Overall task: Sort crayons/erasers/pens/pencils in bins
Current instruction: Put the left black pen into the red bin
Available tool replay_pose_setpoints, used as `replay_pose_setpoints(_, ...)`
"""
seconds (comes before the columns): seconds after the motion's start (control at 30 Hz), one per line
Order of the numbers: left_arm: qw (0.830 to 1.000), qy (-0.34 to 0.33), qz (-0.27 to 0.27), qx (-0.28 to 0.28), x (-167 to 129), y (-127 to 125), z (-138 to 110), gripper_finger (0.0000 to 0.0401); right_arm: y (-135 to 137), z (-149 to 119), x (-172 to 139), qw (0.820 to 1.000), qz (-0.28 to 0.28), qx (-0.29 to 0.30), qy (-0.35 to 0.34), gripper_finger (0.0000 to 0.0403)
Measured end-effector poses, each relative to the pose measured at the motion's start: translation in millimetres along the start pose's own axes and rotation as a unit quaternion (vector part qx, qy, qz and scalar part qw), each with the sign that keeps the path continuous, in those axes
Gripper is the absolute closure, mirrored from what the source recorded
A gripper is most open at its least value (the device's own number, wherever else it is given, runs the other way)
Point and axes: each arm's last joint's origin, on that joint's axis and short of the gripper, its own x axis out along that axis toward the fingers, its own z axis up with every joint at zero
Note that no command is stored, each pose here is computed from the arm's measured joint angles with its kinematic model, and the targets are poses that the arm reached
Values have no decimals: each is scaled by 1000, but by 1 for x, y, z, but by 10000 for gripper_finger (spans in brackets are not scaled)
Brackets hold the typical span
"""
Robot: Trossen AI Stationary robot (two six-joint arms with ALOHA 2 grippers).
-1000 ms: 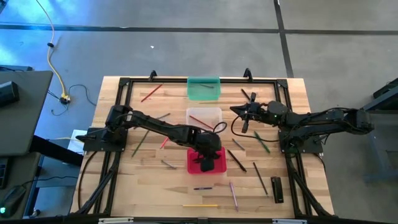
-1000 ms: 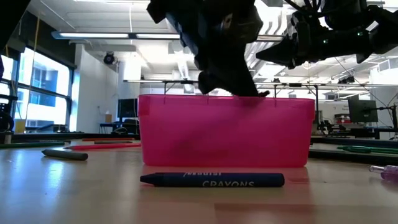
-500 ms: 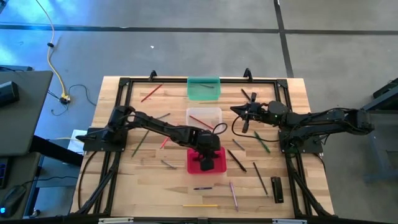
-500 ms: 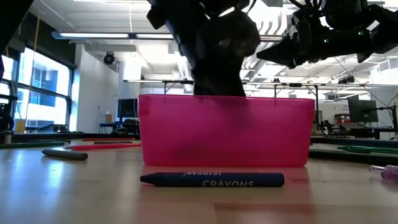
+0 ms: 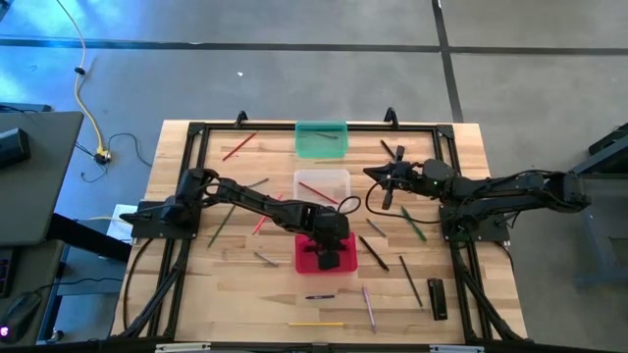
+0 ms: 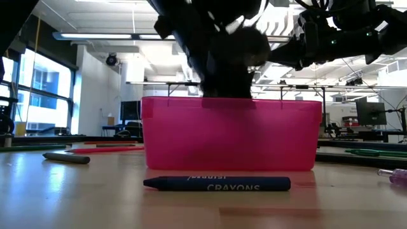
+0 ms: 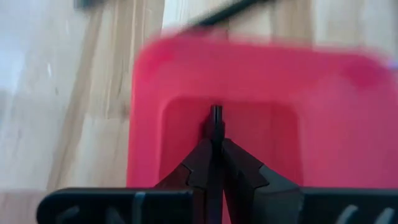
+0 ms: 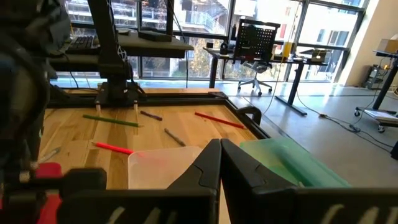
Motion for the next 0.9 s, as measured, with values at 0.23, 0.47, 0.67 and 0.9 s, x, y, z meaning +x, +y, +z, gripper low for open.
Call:
replay_pose_setpoints(0.23,1000,13,-2,0,14,2,-6,381,0,0,0,1000,0,0,2,403)
replay_pose_setpoints(0.47,1000,11,-2,-3,14,2,-5,380,0,0,0,1000,0,-1,1,403)
replay_pose_setpoints(0.67,1000,10,-3,-8,14,2,-5,380,0,0,0,1000,0,-2,2,403)
replay_pose_setpoints(0.9,1000,-11,-5,12,-8,-1,4,380,0,-1,0,1000,0,-2,2,403)
